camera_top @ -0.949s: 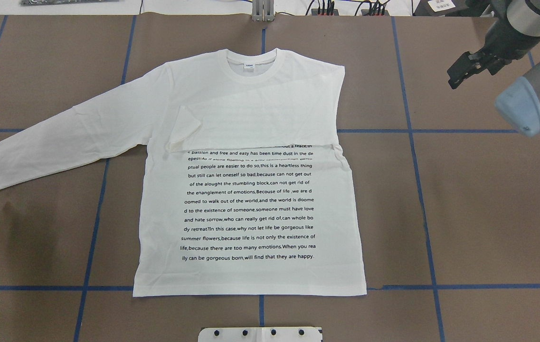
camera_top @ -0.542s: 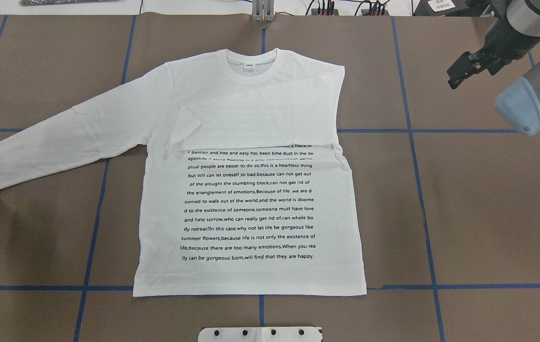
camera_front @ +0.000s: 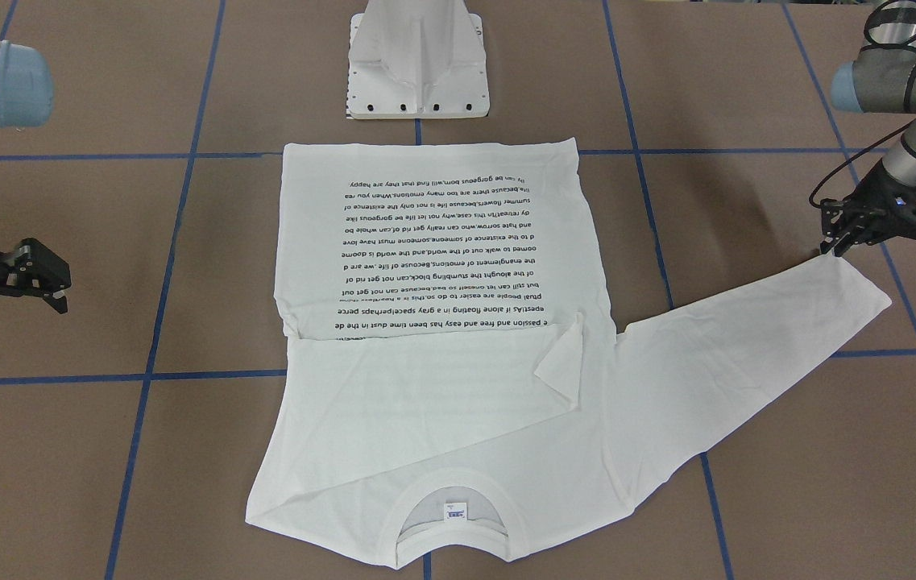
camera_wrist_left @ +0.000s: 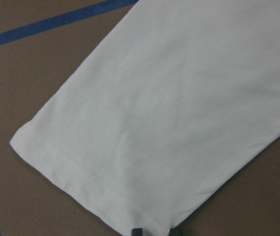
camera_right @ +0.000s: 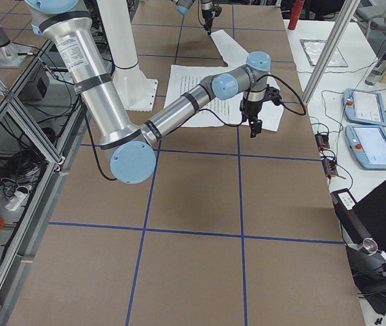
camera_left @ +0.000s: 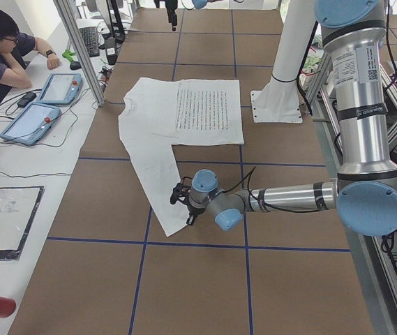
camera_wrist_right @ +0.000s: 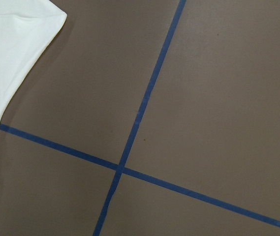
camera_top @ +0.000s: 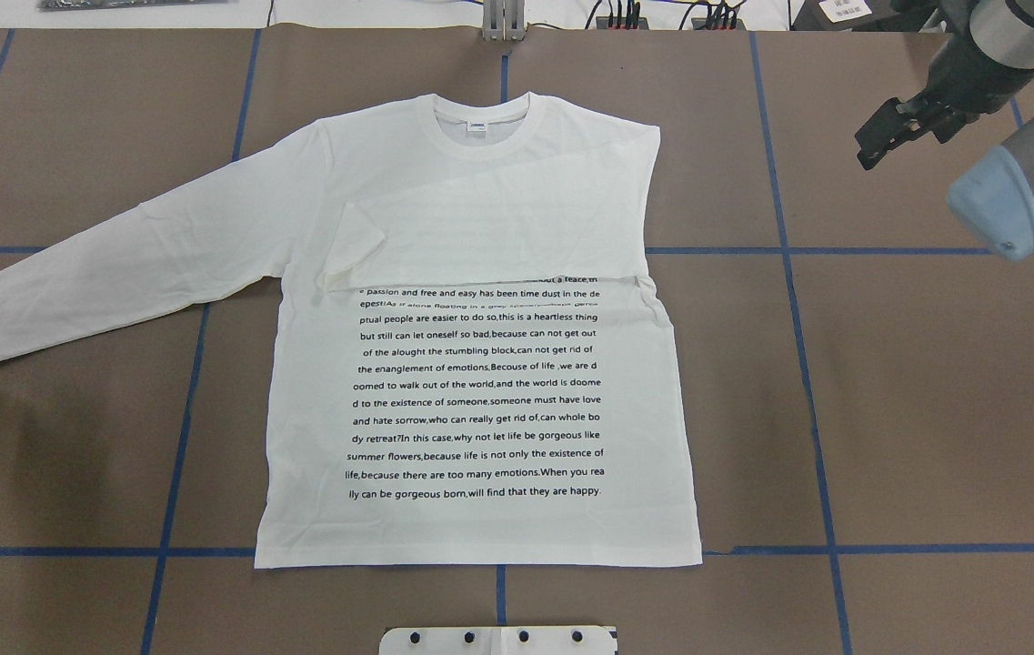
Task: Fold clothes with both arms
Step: 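Release the sleeve and raise the right gripper away from the shirt, then grasp the cuff of the sleeve nearest the left gripper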
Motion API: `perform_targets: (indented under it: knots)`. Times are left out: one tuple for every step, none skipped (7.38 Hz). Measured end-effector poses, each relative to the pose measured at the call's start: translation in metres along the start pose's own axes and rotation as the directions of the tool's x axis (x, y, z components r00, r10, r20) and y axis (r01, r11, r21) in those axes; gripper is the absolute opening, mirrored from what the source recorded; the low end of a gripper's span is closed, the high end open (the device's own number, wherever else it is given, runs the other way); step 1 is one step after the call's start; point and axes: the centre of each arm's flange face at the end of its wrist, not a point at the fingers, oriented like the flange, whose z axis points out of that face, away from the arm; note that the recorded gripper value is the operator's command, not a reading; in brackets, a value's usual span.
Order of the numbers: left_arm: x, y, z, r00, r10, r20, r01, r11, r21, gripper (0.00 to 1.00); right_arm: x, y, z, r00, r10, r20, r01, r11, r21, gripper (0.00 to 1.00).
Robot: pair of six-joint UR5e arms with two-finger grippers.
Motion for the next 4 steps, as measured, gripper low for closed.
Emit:
perform_targets:
  knots:
    - [0.001, -0.001, 0.000, 1.000, 0.003, -0.001, -0.003, 1.000, 0.002, 0.00, 0.000, 0.000, 0.000, 1.000, 0.000, 0.000, 0.000, 1.000, 0.000, 1.00]
    - [0.004, -0.005, -0.002, 1.000, 0.010, -0.006, -0.010, 1.000, 0.009, 0.00, 0.000, 0.000, 0.000, 1.000, 0.000, 0.000, 0.000, 1.000, -0.001, 1.00]
    - [0.012, -0.015, -0.005, 1.000, 0.023, -0.017, -0.023, 0.999, 0.027, 0.00, 0.000, 0.000, 0.000, 1.000, 0.000, 0.000, 0.000, 1.000, -0.001, 1.00]
    - [0.026, -0.032, -0.012, 0.998, 0.043, -0.041, -0.041, 0.998, 0.055, 0.00, 0.000, 0.000, 0.000, 1.000, 0.000, 0.000, 0.000, 1.000, 0.000, 1.00]
